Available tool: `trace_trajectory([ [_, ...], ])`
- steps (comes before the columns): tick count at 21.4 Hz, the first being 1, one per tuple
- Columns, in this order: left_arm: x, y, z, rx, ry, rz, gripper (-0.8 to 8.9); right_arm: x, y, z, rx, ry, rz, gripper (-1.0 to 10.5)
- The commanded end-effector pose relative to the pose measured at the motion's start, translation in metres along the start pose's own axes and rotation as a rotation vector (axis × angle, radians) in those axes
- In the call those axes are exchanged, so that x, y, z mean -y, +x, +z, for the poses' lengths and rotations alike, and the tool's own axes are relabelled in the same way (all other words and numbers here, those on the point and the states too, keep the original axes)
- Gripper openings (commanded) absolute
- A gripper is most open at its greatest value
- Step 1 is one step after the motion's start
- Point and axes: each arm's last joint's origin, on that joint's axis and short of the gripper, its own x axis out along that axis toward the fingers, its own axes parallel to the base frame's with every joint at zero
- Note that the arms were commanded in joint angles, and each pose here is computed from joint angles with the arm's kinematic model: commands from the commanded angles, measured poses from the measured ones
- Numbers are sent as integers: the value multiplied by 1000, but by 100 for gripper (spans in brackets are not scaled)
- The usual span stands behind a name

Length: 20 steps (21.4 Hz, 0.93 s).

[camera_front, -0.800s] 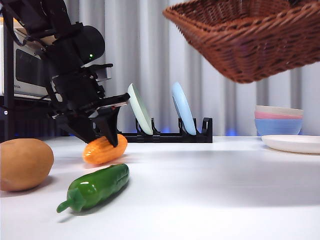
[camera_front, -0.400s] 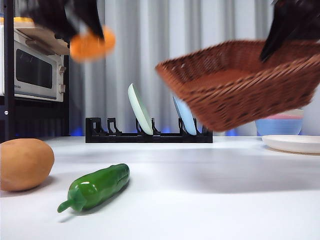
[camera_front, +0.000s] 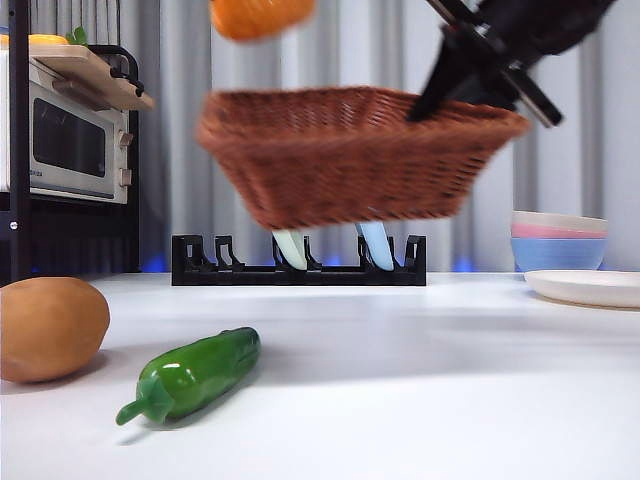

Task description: Pick up the basket,pick up the corn from the table,pick up the potato from the table,pick up the cucumber from the table,put all items into the basket

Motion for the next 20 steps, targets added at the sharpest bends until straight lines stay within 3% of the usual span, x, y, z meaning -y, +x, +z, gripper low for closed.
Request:
trace_trajectory([
  [1, 15, 21, -12, -70, 30, 12, -8, -9, 2, 0, 10, 24, 38, -12],
  [7, 38, 60, -33, -199, 88, -2, 4, -12, 3, -2, 3, 25, 47, -12],
  [8, 40, 66, -36, -223, 93, 0, 66, -12, 3, -2, 3, 25, 46, -12],
  [10, 40, 72, -43, -270, 93, 8, 503, -12, 3, -2, 1, 27, 45, -12],
  [11, 39, 72, -44, -282, 92, 11, 570, -12, 3, -2, 1, 26, 45, -12],
  [15, 38, 52, -34, -229, 99, 2, 567, -12, 3, -2, 2, 27, 44, -12],
  [20, 29, -39, -19, -98, 89, -33, 566, -11, 3, -2, 3, 26, 42, -12],
])
